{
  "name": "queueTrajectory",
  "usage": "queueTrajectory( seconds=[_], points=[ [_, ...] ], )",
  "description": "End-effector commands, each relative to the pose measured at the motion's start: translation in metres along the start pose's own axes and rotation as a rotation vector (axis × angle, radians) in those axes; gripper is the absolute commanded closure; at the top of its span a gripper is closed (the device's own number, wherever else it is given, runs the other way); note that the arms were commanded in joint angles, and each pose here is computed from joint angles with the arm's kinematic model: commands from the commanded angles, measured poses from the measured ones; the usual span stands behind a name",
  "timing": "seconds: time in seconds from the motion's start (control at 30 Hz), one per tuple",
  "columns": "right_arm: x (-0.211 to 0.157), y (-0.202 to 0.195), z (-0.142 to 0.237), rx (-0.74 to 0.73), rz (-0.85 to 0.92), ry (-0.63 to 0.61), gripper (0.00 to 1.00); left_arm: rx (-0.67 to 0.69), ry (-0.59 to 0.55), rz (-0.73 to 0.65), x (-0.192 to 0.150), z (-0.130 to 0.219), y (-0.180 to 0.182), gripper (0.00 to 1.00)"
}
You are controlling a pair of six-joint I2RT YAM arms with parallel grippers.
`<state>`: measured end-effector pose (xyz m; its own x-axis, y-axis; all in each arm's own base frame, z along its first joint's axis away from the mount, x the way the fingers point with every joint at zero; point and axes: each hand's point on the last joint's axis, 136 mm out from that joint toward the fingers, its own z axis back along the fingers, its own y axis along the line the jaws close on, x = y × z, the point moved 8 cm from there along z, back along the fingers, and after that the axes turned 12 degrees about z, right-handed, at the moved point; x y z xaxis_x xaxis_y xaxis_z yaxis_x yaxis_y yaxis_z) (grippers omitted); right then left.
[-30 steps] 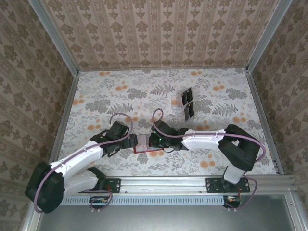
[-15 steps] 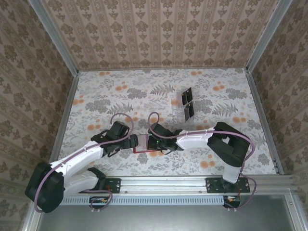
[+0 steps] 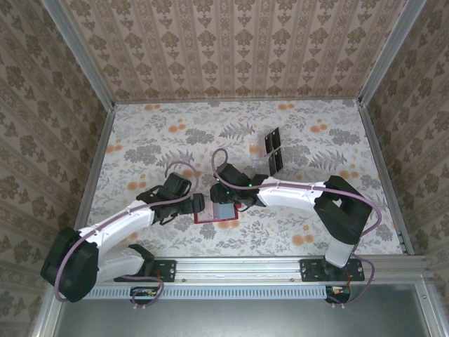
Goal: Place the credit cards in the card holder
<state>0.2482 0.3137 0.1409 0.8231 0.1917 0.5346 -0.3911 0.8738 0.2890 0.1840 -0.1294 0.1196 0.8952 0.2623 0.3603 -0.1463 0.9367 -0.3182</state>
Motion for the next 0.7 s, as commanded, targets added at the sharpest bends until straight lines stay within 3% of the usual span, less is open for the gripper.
queueTrajectory(
  seconds=[0.0, 0.4, 0.67],
  points=[
    [-0.005, -0.016, -0.005, -0.121, 0.085, 0.064, 0.61, -0.028, -0.017, -0.022, 0.009, 0.003, -0.009, 0.00],
    [-0.013, -0.025, -0.025, -0.121, 0.092, 0.122, 0.60, -0.033, -0.026, -0.022, 0.012, 0.002, -0.012, 0.00],
    [-0.027, -0.027, -0.046, -0.045, 0.001, 0.167, 0.59, -0.042, -0.031, -0.039, 0.014, 0.005, -0.014, 0.00]
  ],
)
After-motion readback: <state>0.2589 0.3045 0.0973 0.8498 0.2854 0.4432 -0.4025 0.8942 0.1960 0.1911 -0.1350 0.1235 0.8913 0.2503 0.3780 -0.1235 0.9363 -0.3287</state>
